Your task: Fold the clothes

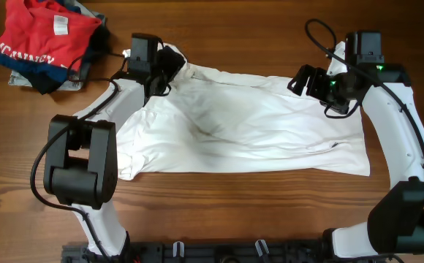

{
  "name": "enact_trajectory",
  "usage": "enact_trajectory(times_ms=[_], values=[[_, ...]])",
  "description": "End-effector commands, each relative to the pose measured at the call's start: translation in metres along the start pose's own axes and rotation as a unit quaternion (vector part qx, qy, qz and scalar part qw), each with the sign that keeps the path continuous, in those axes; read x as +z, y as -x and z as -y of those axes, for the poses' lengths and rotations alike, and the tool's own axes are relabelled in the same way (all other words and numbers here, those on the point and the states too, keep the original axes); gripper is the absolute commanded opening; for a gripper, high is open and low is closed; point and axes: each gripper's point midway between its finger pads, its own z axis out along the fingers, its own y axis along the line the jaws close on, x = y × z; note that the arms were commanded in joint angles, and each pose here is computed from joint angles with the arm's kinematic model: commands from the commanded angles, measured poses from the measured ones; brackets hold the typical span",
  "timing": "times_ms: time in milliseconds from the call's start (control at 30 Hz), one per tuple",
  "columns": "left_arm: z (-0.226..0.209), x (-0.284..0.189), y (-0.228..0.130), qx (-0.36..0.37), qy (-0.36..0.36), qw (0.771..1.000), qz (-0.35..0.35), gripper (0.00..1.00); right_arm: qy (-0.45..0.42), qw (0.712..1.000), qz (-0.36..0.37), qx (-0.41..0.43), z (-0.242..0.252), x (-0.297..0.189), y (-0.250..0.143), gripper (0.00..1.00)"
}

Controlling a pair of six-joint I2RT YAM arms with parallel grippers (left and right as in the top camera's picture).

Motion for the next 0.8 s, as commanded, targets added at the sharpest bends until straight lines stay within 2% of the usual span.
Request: enact_trajectory(times_ms=[0, 100, 367, 600, 667, 733, 767], values=[[-0.005, 0.009, 0.001, -0.021, 0.008, 1.0, 0.008, 0.76, -0.013, 1.0, -0.006, 0.003, 0.006, 0.005, -0.003, 0.99], [-0.02, 0.023, -0.005, -0.048, 0.024, 0.999, -0.002, 0.76, -0.015, 1.0, -0.006, 0.003, 0.007, 0.005, -0.003, 0.99], [-0.008, 0.026, 0.003, -0.042, -0.006, 0.999, 0.014, 0.76, -0.046, 0.999, -0.011, 0.006, 0.018, 0.004, -0.007, 0.99], [-0.016, 0.034, 0.005, -0.043, 0.004, 0.999, 0.023, 0.72, -0.046, 0.999, -0.011, 0.007, 0.018, 0.004, -0.007, 0.99], [-0.026, 0.042, 0.001, -0.045, 0.014, 0.999, 0.017, 0.64, -0.051, 0.999, -0.008, 0.008, 0.02, 0.004, -0.006, 1.0], [-0.03, 0.044, 0.0, -0.046, 0.021, 0.999, 0.015, 0.37, -0.082, 0.996, 0.011, 0.02, 0.03, 0.003, 0.001, 0.99], [-0.03, 0.044, 0.0, -0.046, 0.021, 0.999, 0.016, 0.31, -0.101, 0.994, 0.027, 0.026, 0.037, 0.001, 0.008, 0.99]])
